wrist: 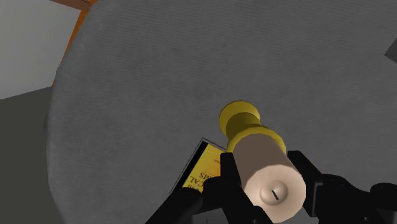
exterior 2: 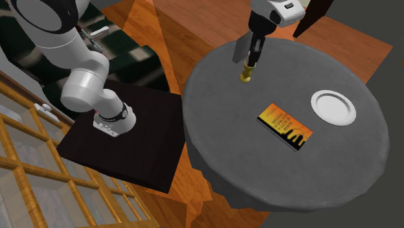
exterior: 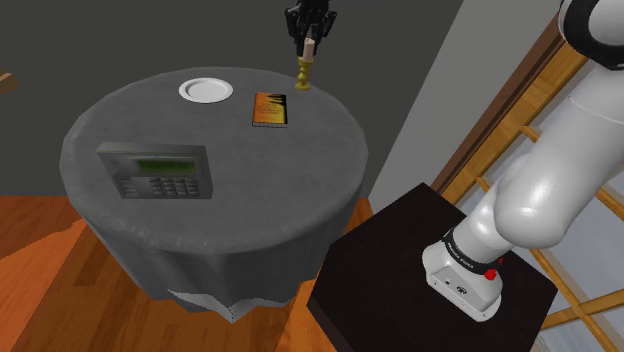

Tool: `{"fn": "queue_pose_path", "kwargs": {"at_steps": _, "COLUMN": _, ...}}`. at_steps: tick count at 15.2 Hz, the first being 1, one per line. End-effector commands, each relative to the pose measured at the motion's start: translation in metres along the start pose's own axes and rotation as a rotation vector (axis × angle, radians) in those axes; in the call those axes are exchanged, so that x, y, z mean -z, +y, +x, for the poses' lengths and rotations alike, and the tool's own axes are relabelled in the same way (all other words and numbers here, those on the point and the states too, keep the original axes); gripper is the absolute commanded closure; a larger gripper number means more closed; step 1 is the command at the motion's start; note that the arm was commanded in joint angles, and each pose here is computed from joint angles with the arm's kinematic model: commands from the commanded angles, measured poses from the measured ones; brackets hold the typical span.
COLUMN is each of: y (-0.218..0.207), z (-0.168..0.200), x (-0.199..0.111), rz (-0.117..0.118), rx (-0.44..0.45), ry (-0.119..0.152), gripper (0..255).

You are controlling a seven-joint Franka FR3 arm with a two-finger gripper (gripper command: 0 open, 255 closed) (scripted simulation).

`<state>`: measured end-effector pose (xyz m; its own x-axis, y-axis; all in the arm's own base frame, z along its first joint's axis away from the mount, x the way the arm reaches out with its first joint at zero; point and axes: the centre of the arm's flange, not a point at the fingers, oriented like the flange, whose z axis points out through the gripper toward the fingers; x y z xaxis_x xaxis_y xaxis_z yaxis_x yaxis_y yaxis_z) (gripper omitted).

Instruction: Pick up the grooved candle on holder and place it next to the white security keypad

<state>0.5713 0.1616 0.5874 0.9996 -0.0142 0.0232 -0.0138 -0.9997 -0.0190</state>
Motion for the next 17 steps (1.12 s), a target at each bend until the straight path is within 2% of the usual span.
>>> {"fn": "queue_pose_path", "kwargs": {"at_steps": 1, "y": -0.022, "z": -0.014, "x": -0.001, "rz": 0.000, "rx": -0.001, "ry": 0.001, "gripper": 255}}
{"fn": "queue_pose_path", "kwargs": {"at_steps": 17, "y": -0.210, "z": -0.109, "x": -0.002, "rz": 0.000, "rx": -0.001, "ry": 0.001, "gripper": 255}}
